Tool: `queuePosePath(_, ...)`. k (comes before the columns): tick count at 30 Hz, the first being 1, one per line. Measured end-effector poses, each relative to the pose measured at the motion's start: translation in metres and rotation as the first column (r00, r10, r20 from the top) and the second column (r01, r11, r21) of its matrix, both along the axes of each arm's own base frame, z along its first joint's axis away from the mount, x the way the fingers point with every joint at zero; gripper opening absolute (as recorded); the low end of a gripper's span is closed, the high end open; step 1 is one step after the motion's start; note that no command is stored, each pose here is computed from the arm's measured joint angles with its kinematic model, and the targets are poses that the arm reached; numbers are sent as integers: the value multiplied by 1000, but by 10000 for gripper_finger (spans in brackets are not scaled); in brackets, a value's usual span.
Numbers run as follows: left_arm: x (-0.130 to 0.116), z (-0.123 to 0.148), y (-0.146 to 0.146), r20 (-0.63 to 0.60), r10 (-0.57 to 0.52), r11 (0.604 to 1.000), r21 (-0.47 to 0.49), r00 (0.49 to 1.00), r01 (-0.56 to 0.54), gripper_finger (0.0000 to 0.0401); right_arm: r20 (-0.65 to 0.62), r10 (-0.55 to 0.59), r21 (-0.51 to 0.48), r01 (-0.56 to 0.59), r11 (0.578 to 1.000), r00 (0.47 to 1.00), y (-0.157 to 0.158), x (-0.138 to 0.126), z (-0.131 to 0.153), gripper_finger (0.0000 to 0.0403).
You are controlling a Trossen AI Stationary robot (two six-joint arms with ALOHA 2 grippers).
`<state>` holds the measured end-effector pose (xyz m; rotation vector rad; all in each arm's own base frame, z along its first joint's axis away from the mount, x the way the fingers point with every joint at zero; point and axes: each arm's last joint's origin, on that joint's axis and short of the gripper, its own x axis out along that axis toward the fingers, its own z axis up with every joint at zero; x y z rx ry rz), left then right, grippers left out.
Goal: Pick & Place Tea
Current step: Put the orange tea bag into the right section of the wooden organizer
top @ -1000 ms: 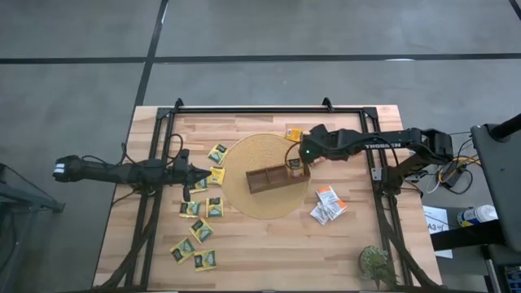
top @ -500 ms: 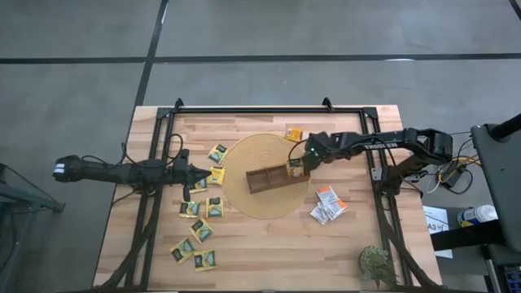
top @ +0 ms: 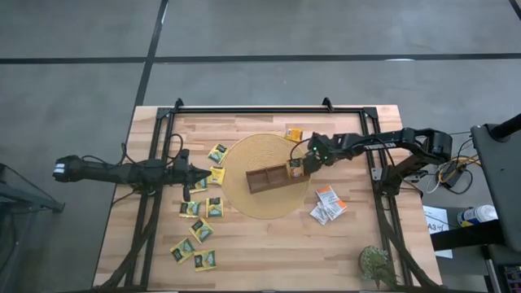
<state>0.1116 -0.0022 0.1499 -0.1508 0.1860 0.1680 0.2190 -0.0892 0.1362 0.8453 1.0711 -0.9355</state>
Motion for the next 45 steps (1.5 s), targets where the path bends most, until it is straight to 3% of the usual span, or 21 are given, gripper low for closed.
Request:
queuePosePath(10,0,0,0,0,0,1000,0,1000,0,0,-17,-29,5,29,1000,999,-7,-6,-2,149)
queuePosePath(21,0,0,0,0,0,1000,0,1000,0,0,-31,15,-7,-16,1000,999,-8,-7,1,36)
queuePosePath(30,0,0,0,0,0,1000,0,1000,0,0,-26,49,-41,-50,998,998,-10,5,20,25)
queuePosePath(38,0,0,0,0,0,1000,0,1000,0,0,35,93,-220,-83,972,995,0,15,53,25)
queuePosePath(45,0,0,0,0,0,1000,0,1000,0,0,176,44,-332,18,943,983,29,15,80,27)
